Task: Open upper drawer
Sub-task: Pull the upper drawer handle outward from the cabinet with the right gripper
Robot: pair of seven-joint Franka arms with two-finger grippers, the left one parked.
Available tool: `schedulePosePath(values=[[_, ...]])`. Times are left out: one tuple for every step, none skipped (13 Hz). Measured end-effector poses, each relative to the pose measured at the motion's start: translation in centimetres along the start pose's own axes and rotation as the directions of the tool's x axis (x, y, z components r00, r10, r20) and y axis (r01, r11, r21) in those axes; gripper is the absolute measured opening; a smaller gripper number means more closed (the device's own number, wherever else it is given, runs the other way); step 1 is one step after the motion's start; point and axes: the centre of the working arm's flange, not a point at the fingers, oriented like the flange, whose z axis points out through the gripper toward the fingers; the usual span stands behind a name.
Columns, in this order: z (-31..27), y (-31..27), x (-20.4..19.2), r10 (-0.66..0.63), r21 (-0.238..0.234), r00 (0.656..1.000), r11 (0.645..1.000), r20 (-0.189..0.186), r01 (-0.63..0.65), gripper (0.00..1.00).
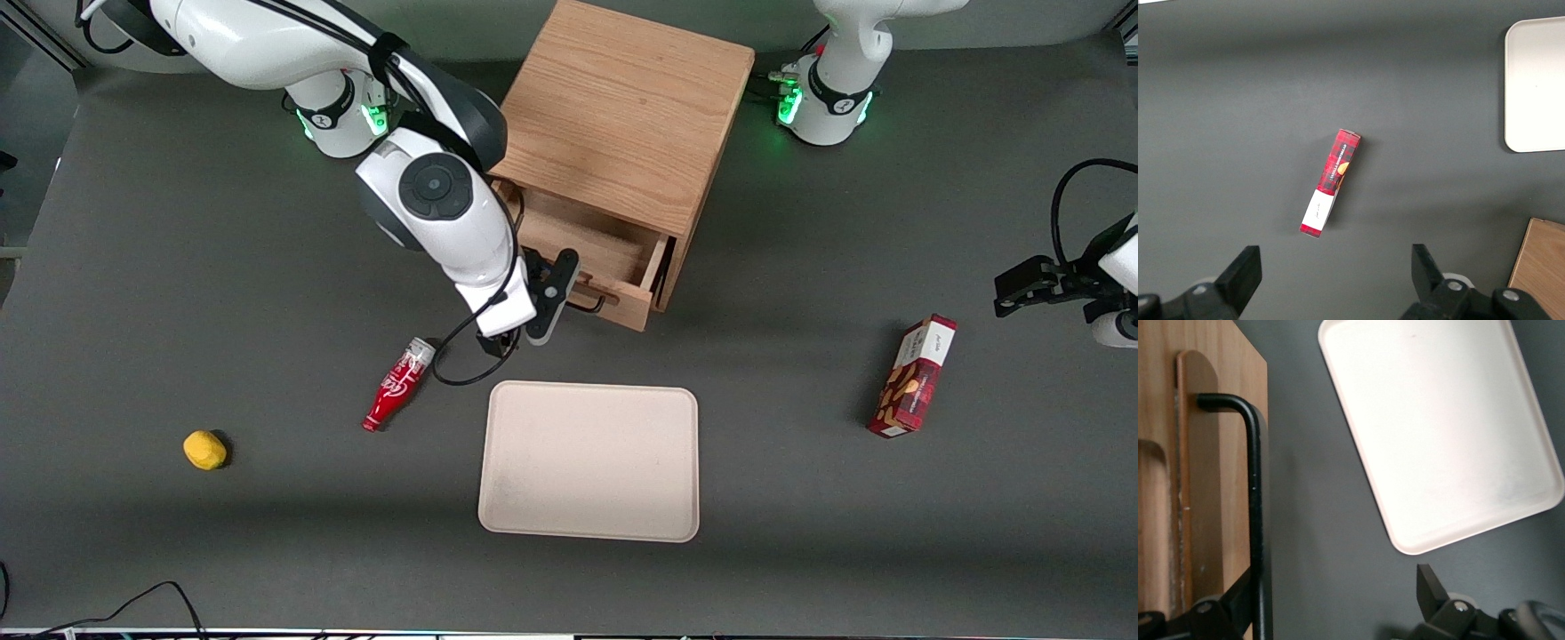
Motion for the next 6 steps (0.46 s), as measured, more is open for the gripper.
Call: schedulePosePath(values=[[0.0, 0.9, -0.1, 0.005, -0.007, 1.000, 1.000, -0.012, -0.005, 1.00], [0.2, 1.7, -0.1, 0.013, -0.013, 1.000, 1.000, -0.024, -0.013, 1.00], [0.4, 2.4, -0.2, 0.021, -0.022, 0.999, 1.000, -0.039, -0.022, 1.00], [0.5, 3.1, -0.3, 0.029, -0.031, 0.998, 0.999, -0.054, -0.030, 1.00], [0.6, 3.8, -0.4, 0.036, -0.041, 0.997, 0.998, -0.068, -0.039, 1.00], [0.8, 4.3, -0.5, 0.043, -0.048, 0.996, 0.998, -0.081, -0.047, 1.00]])
